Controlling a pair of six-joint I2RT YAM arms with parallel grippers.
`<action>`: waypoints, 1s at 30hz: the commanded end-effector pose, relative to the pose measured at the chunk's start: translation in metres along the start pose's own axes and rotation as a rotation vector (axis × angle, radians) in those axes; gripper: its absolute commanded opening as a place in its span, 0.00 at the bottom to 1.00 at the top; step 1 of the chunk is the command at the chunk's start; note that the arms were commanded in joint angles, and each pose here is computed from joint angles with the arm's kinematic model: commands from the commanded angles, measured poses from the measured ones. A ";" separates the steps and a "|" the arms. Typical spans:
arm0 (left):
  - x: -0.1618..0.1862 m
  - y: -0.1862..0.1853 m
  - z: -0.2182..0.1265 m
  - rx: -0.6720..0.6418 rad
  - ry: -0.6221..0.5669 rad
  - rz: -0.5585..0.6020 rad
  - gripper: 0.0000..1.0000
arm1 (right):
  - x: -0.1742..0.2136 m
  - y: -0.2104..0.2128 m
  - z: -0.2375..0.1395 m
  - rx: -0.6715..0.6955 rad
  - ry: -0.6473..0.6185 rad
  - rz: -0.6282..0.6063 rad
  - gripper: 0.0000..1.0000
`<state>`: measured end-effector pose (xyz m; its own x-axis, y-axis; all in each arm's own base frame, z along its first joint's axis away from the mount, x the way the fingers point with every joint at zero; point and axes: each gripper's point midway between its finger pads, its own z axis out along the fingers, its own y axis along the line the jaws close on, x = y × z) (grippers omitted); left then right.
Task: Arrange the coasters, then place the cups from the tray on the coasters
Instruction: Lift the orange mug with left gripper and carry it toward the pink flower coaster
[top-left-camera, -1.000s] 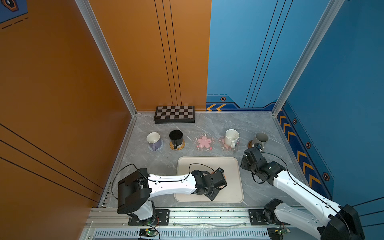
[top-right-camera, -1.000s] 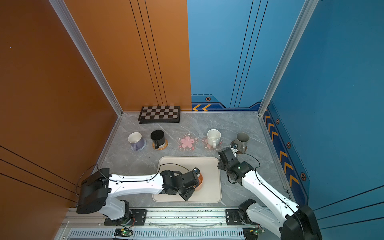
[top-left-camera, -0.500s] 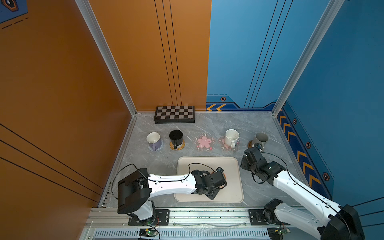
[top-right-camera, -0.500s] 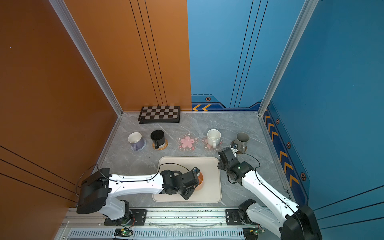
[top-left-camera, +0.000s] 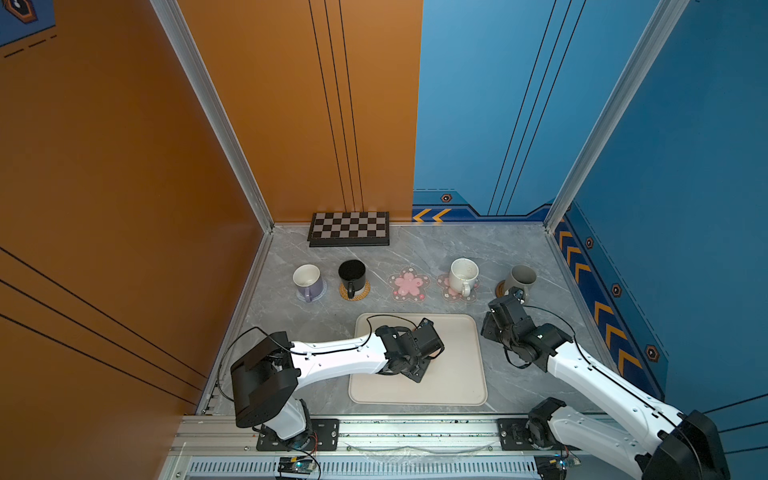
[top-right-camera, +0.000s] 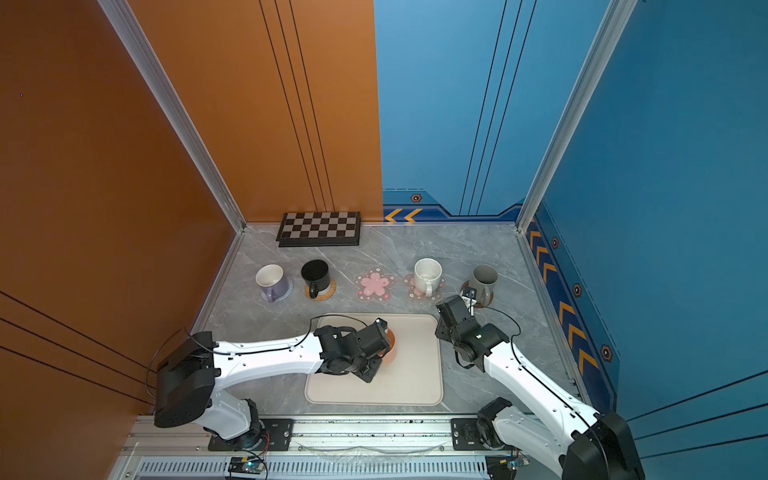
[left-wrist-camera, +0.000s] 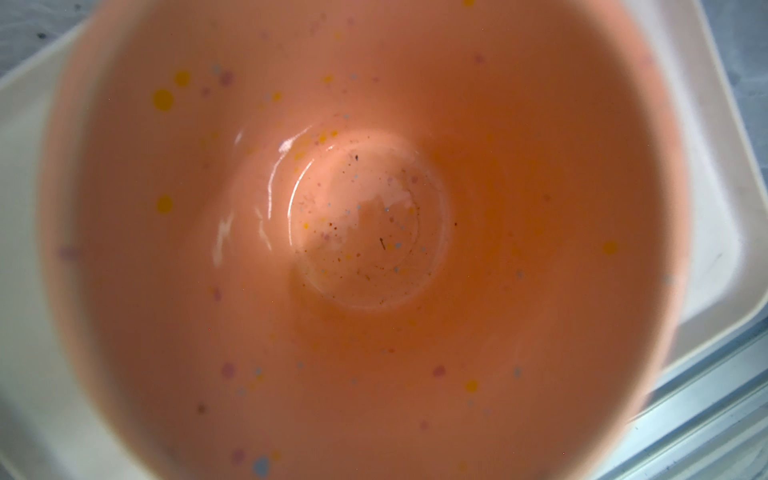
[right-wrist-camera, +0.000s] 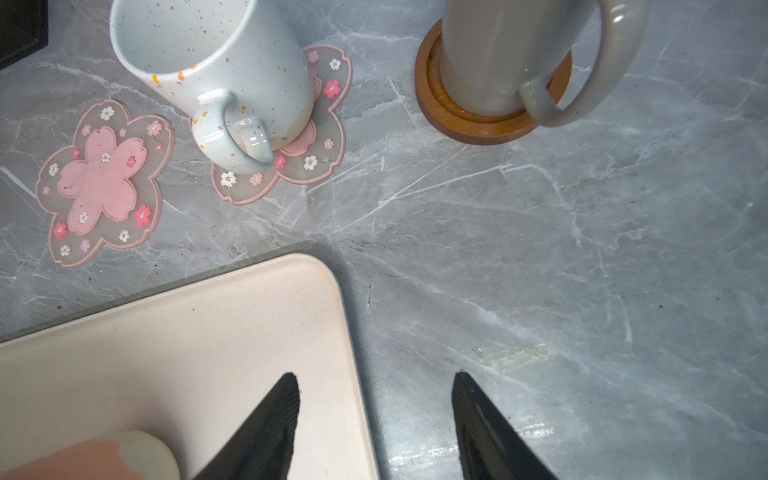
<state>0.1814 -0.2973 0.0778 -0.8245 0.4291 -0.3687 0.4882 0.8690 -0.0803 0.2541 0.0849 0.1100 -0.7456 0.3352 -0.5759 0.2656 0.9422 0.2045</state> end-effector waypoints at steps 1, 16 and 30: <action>-0.053 0.017 -0.023 -0.031 -0.146 -0.072 0.04 | 0.011 0.004 -0.004 -0.012 0.058 0.031 0.61; -0.146 0.067 0.000 -0.130 -0.159 -0.160 0.00 | 0.010 0.049 -0.025 0.004 0.124 -0.123 0.63; -0.202 0.077 0.007 -0.168 -0.209 -0.167 0.00 | -0.010 0.043 -0.054 -0.035 0.034 -0.074 0.64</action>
<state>0.3669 -0.3197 0.1204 -0.8349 0.2591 -0.4857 0.3069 0.9515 -0.0199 0.2435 0.1337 0.1592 -0.8060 0.2391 -0.5415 0.1534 0.9679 0.1990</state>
